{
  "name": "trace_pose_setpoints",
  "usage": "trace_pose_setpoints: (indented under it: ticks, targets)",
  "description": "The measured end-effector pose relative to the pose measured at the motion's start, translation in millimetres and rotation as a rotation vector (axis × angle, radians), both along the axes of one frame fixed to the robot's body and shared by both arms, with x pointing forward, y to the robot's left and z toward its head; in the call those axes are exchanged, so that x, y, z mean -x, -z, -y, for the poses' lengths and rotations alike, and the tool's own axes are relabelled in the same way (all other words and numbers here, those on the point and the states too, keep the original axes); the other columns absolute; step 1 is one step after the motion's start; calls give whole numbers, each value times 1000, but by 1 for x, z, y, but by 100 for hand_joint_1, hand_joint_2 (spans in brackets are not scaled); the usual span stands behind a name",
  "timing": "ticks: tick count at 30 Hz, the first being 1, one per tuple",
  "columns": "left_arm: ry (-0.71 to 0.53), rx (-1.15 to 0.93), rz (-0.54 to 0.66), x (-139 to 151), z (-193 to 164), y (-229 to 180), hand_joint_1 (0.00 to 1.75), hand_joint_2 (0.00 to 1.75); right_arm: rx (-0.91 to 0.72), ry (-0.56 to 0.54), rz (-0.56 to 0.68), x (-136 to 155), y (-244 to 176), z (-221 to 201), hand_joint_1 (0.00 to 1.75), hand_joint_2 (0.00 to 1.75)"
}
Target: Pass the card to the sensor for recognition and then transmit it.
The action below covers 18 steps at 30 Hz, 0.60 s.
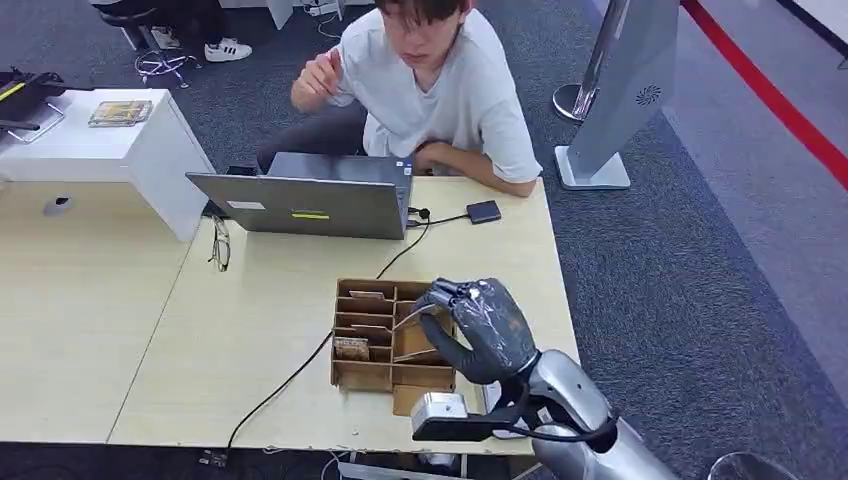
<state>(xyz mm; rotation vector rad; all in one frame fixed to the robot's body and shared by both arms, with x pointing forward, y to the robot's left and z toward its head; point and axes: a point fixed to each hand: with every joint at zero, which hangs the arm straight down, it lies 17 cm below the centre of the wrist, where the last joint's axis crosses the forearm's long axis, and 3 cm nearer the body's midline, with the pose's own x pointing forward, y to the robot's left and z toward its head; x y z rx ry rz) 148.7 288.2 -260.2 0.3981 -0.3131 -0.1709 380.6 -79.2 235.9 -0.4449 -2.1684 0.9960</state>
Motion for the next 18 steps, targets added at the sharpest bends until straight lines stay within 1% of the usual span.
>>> trace_pose_setpoints:
  ticks: [6, 18]
  targets:
    - [5, -1, -1, 0, 1, 0, 0, 0, -35, -15, 36, 1, -18, -13, 175, 175]
    - [13, -2, -1, -1, 1, 0, 0, 0, -69, -38, 66, 3, -35, -27, 175, 175]
